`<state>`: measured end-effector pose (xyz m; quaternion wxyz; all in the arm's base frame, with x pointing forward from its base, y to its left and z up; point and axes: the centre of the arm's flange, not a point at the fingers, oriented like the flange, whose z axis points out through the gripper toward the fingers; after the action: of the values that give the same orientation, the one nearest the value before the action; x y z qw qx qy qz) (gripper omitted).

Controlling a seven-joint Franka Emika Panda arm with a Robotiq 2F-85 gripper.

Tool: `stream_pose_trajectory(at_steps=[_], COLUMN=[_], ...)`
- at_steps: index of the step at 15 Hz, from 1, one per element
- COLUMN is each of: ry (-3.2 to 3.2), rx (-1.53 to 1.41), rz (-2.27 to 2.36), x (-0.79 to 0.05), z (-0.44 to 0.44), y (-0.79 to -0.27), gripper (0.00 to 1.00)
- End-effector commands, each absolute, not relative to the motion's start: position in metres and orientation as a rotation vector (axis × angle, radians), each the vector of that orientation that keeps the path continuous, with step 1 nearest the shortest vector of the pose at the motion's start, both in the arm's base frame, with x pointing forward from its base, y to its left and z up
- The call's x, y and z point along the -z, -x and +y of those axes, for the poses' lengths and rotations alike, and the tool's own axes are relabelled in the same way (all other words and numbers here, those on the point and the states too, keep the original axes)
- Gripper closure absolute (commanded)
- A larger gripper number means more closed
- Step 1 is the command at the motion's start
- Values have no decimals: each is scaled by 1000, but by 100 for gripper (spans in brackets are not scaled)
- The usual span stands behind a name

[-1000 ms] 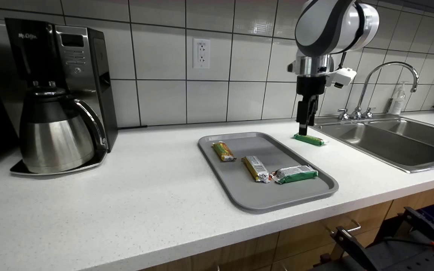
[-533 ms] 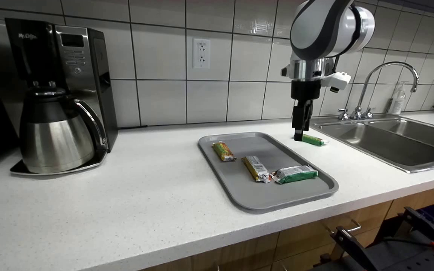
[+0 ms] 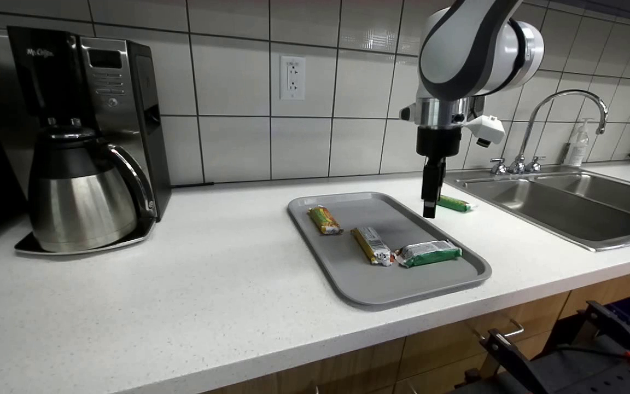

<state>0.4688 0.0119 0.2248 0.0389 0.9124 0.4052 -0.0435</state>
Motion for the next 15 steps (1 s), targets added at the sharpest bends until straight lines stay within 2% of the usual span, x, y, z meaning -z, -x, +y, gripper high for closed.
stream_pose_trajectory(at_steps=[1, 15], ry=[-2754, -2576], rx=[103, 130], rz=[1359, 1730], x=[-222, -192], z=[17, 18], y=[-453, -416], gripper=[0, 0])
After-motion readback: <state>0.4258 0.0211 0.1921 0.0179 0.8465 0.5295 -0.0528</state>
